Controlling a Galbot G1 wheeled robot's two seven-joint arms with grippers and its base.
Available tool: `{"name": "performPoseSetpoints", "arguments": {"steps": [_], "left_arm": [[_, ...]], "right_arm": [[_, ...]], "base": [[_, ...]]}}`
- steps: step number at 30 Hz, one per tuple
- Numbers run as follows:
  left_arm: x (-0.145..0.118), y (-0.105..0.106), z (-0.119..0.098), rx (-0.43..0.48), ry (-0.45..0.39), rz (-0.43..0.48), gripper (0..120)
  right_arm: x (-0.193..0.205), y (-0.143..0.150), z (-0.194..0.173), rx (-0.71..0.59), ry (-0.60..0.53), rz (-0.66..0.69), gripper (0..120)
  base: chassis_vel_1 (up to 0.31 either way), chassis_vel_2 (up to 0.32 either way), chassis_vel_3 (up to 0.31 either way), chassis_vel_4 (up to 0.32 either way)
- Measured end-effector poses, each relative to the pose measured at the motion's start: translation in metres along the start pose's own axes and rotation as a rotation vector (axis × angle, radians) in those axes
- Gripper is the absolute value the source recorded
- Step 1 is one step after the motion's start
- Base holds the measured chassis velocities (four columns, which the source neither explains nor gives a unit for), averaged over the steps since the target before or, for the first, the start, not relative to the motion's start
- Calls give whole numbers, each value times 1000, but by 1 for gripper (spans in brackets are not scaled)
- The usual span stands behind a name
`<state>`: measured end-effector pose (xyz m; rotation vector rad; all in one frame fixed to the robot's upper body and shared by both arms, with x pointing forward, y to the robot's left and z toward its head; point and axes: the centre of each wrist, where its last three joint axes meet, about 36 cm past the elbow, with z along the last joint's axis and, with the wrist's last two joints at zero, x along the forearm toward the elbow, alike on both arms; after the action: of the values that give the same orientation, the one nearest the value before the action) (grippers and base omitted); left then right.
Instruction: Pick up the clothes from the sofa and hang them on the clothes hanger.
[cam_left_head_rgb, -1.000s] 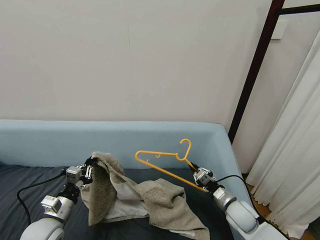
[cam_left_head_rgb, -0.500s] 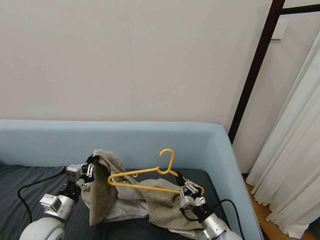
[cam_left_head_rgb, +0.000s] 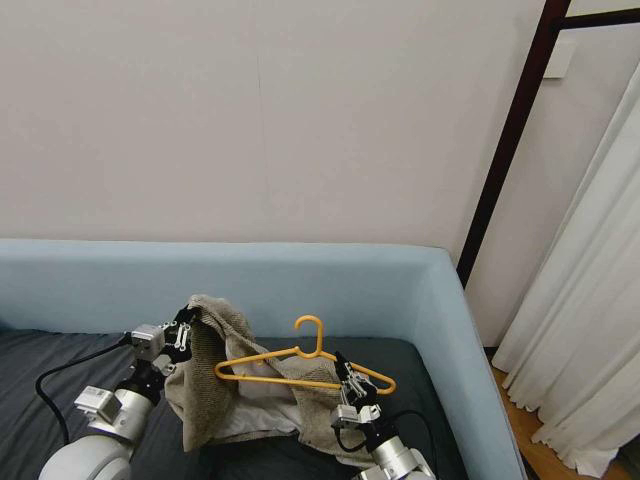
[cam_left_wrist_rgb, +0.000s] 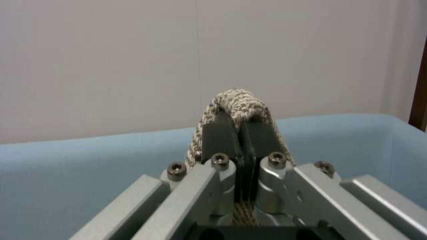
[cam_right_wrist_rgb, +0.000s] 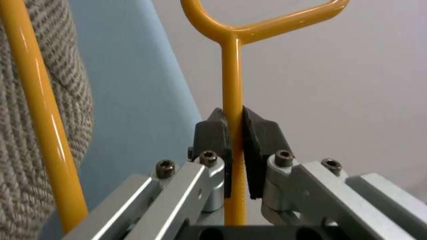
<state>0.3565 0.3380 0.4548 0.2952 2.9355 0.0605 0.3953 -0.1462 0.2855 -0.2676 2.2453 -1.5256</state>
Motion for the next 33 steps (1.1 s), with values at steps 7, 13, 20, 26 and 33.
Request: {"name": "performPoseSetpoints", "arguments": {"steps": [7, 13, 20, 26, 33], "left_arm": [[4, -6, 9, -10, 18, 12, 0], [11, -23, 20, 10, 46, 40, 0], [13, -37, 31, 42, 65, 44, 0], [12, -38, 31, 53, 61, 26, 0], [7, -26, 29, 34, 47, 0, 0]], "right_arm": [[-17, -21, 17, -7, 69, 56, 5], [-23, -29, -6, -135, 84, 76, 5], [-16, -19, -46, -238, 59, 43, 5], [-9, -9, -52, -230, 55, 20, 5], [7, -12, -35, -173, 66, 12, 5]], "base": [[0, 0, 0, 0], [0, 0, 0, 0], [0, 0, 0, 0], [0, 0, 0, 0], [0, 0, 0, 0]]}}
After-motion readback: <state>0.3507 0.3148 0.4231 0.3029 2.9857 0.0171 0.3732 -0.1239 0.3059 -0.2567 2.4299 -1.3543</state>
